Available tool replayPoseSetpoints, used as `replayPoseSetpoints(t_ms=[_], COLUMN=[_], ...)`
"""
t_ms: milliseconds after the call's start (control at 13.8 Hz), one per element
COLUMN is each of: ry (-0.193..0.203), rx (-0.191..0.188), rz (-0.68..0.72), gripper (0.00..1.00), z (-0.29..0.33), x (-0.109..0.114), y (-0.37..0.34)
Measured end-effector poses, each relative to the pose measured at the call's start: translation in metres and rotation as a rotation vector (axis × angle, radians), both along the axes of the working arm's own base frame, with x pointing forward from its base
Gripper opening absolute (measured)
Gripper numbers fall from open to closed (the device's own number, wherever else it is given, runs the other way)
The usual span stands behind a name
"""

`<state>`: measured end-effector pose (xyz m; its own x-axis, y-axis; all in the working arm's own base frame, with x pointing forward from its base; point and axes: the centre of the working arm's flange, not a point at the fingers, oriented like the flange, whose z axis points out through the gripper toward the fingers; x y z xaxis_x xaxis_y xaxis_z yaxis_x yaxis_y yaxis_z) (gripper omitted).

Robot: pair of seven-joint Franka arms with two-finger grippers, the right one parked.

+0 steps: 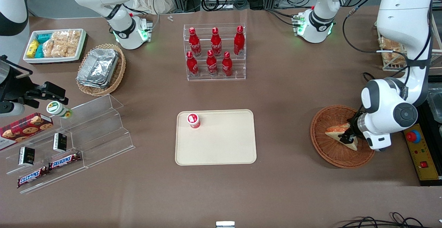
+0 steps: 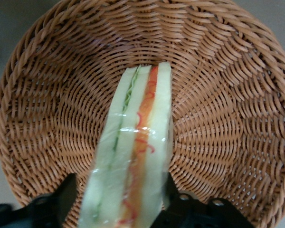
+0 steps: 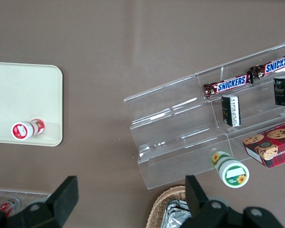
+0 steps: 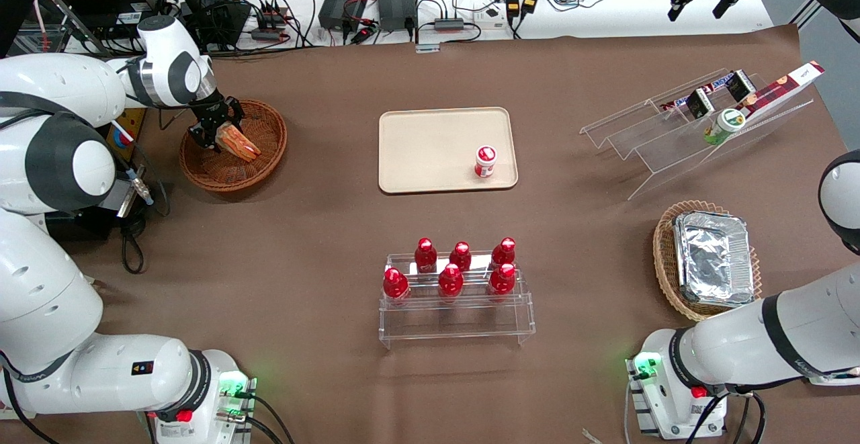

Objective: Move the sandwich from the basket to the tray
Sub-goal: 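Lift the sandwich with the left gripper and carry it toward the cream tray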

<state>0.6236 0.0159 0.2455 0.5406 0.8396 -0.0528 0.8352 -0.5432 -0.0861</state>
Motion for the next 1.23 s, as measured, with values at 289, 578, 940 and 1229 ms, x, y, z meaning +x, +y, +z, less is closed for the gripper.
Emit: replayPoseSetpoints(t_ms=[289, 578, 940, 1229], ry=[-0.037, 0.085, 0.072, 0.028], rx=[0.000, -0.045, -0.115, -0.161], rz=[-0.024, -0.266, -0.589, -0.791], gripper=[0.38, 0.30, 0.20, 0.20], z=[0.022, 0.135, 0.199, 0.191], x=[0.006, -0.008, -0.027, -0.050], y=[-0.001, -0.020, -0.150, -0.262])
